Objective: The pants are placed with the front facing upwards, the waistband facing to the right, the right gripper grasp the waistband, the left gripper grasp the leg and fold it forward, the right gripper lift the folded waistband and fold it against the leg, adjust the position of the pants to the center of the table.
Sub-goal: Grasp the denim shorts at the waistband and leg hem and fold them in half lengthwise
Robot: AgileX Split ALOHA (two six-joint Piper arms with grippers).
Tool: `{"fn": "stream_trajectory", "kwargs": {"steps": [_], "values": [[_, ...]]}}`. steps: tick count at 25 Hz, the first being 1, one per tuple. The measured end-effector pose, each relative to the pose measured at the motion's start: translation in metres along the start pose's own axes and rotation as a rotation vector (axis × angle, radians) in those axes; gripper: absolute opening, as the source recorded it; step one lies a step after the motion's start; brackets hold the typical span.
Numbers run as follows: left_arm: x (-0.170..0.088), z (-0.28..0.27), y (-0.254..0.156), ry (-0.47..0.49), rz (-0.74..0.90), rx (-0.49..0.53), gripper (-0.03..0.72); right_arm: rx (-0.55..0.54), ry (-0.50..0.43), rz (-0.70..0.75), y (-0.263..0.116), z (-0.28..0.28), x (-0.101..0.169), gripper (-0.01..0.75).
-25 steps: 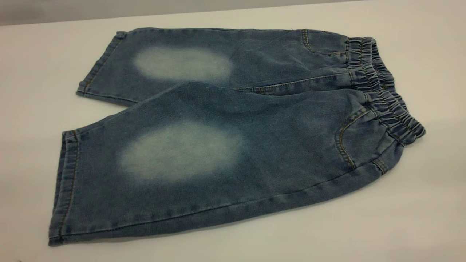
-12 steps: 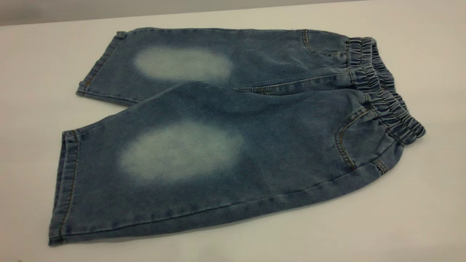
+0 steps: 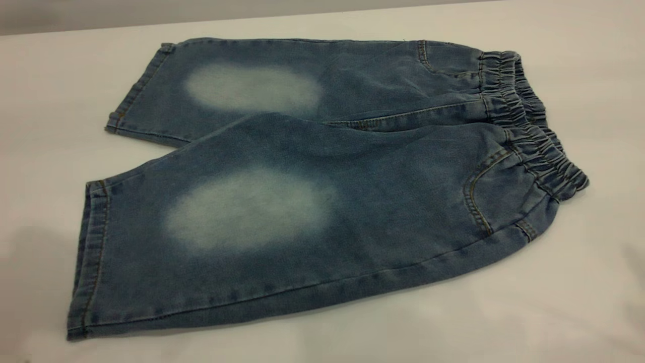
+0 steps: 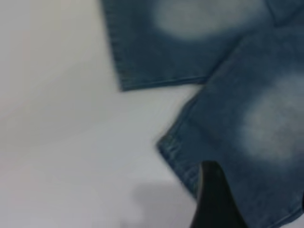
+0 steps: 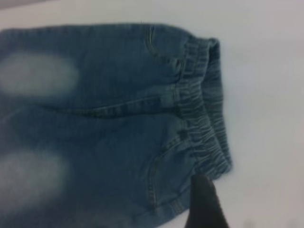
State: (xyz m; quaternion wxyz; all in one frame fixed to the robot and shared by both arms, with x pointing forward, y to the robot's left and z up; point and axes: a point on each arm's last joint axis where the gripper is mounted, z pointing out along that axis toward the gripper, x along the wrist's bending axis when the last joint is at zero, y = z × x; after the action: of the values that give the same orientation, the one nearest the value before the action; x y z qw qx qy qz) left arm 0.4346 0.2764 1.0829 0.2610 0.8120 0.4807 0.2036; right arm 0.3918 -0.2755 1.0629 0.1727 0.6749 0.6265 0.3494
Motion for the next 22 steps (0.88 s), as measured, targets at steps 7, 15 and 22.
{"fn": "stream_trajectory", "kwargs": {"steps": [7,15,22], "values": [[-0.017,0.07,0.007,-0.162,0.171,0.16,0.391,0.192,0.006,0.049,0.001,0.062,-0.007,0.386],[-0.023,0.121,0.003,-0.204,0.208,0.247,0.391,0.346,-0.03,0.037,-0.011,0.13,-0.022,0.386],[-0.025,0.147,-0.008,-0.234,0.226,0.312,0.391,0.451,-0.032,0.052,-0.035,0.184,-0.035,0.386]]}}
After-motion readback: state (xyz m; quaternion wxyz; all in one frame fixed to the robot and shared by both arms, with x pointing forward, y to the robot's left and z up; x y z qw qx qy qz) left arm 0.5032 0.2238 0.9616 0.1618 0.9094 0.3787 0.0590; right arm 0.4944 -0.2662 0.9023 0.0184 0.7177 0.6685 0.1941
